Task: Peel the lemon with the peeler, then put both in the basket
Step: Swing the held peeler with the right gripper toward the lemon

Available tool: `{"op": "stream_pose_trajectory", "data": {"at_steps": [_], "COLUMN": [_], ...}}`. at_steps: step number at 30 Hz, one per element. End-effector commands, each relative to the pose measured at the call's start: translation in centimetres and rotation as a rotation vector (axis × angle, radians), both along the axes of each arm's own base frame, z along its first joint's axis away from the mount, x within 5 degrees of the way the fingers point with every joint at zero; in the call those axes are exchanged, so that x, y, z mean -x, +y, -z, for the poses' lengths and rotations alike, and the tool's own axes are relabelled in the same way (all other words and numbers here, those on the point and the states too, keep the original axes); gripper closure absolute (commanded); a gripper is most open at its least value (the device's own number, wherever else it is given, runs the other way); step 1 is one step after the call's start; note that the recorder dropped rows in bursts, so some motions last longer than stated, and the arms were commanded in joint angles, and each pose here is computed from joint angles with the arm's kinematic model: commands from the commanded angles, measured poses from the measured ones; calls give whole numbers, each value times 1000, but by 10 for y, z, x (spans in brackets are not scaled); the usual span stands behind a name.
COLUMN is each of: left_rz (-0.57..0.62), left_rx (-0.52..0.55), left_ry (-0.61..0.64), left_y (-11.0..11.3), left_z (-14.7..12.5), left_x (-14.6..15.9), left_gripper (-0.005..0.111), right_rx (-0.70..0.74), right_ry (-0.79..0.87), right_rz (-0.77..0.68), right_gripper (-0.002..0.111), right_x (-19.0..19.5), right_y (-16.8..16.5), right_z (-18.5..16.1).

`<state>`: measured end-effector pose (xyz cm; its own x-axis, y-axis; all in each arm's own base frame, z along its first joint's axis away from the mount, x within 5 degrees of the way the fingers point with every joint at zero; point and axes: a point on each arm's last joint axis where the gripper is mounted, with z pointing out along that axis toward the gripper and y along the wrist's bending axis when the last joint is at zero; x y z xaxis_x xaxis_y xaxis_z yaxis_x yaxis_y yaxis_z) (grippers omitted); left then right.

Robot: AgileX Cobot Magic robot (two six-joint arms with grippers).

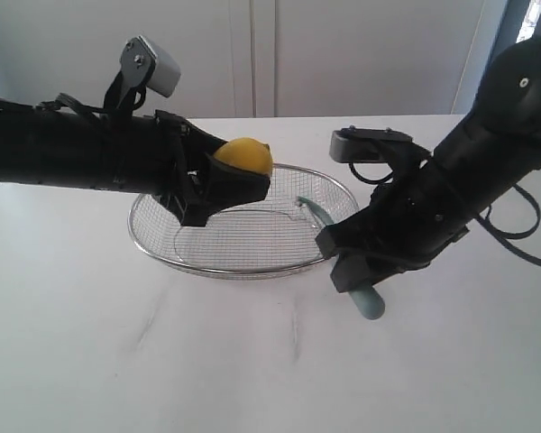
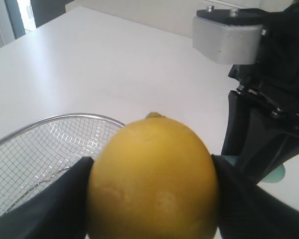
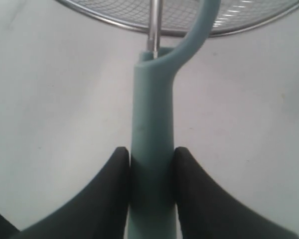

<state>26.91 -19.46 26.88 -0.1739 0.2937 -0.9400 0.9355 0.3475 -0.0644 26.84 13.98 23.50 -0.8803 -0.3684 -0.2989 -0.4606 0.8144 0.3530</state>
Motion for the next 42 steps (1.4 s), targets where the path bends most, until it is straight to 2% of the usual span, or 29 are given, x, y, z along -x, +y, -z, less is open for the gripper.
{"op": "stream_pose_trajectory", "data": {"at_steps": [1, 6, 15, 34, 42], "left_rz": [47, 59, 110, 92, 92], "left_rx": [32, 38, 55, 36, 36], "left_ry": [23, 25, 15, 8, 8], "left_y": [-2, -2, -4, -3, -3], "left_z": [-4, -5, -6, -5, -5], "left_x": [6, 7, 11, 10, 10], "left_gripper": [107, 107, 107, 107, 107], "right_rx": [-76, -124, -332, -342, -352], "right_ry": [7, 16, 62, 83, 114], "right_rz": [-24, -49, -127, -155, -114], "right_gripper": [108, 108, 108, 108, 108], "right_x": [-2, -2, 1, 6, 1], "right_y": [6, 11, 26, 26, 6], "right_z": [4, 4, -1, -4, -7]}}
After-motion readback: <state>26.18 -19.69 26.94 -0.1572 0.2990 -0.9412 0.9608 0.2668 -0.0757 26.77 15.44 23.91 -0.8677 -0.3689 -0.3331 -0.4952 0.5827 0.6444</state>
